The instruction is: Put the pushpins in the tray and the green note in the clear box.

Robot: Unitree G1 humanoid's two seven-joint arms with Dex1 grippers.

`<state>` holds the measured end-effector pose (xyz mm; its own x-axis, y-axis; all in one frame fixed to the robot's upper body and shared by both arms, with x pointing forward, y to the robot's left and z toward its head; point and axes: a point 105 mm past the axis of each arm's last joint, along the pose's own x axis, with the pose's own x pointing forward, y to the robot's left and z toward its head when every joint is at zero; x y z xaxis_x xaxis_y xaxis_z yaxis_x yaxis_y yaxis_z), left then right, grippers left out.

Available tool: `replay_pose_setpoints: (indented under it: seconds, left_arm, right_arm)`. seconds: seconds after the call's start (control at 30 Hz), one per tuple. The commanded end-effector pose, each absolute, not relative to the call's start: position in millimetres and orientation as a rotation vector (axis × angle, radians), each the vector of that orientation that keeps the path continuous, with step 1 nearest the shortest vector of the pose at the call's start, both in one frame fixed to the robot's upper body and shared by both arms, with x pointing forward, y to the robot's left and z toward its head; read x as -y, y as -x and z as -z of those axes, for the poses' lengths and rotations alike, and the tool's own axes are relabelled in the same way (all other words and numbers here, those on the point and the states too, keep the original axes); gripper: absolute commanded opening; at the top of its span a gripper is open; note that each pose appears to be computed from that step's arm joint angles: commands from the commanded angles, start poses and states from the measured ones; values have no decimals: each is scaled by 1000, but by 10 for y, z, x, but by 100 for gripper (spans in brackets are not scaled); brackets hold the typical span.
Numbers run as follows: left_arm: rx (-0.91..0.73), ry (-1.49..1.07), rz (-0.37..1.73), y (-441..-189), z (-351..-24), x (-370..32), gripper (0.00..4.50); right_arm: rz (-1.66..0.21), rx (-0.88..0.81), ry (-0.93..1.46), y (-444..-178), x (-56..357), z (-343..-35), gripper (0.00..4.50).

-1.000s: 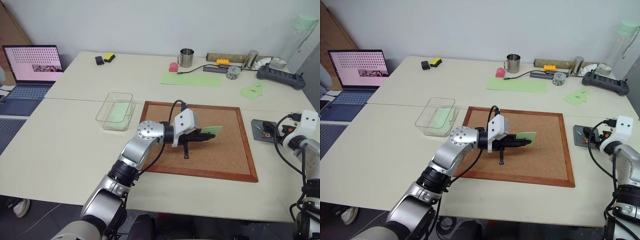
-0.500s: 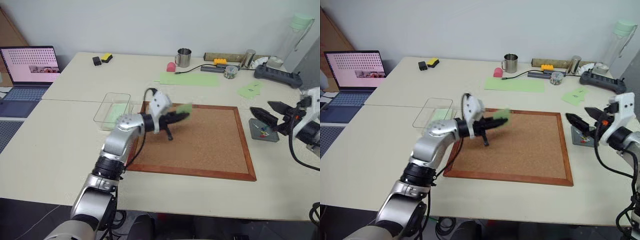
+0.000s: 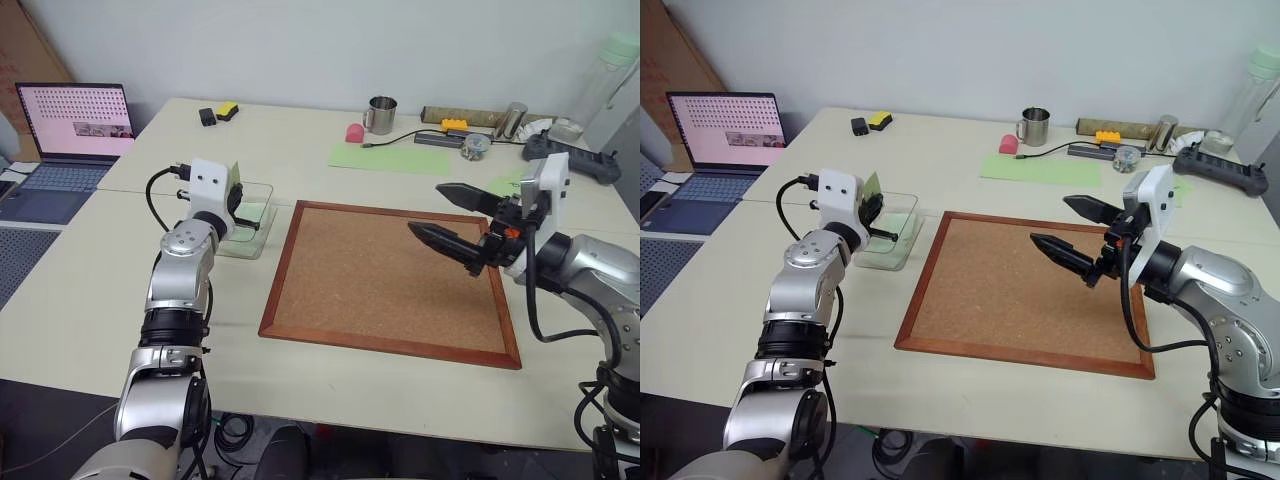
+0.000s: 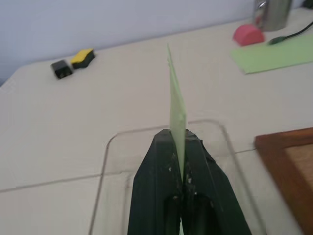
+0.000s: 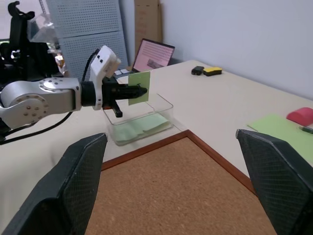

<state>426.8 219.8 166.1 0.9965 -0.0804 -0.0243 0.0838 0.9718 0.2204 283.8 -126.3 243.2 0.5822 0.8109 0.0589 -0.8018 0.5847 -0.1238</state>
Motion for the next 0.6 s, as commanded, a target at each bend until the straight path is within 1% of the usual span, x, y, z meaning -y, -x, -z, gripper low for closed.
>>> replay_pose_setpoints:
  seconds: [0.03, 0.07, 0.13, 0.17, 0.2, 0.23, 0.27, 0.47, 0.6]
  left_arm:
    - [5, -220, 76, -4271, -1705, -2217, 0]
    - [6, -228, 90, -4271, -1693, -2191, 0]
    - [4, -215, 103, -4271, -1673, -2167, 39]
    - [5, -204, 100, -4271, -1669, -2168, 44]
    - [6, -198, 97, -4272, -1671, -2172, 61]
    - [10, -196, 93, -4273, -1679, -2175, 80]
    - [14, -195, 90, -4273, -1687, -2176, 108]
    - [29, -199, 87, -4250, -1744, -2211, 226]
    - [69, -226, 98, -4226, -1867, -2203, 310]
  right_arm:
    - [-938, 159, 106, -2790, 1259, -2531, 443]
    - [-936, 159, 105, -2789, 1258, -2531, 443]
    - [-931, 157, 104, -2789, 1259, -2529, 450]
    - [-929, 157, 104, -2790, 1262, -2529, 450]
    - [-925, 158, 103, -2792, 1268, -2531, 450]
    - [-922, 158, 102, -2793, 1272, -2534, 450]
    - [-920, 158, 101, -2794, 1275, -2535, 450]
    - [-913, 156, 104, -2821, 1290, -2527, 450]
    - [-906, 155, 106, -2845, 1304, -2515, 450]
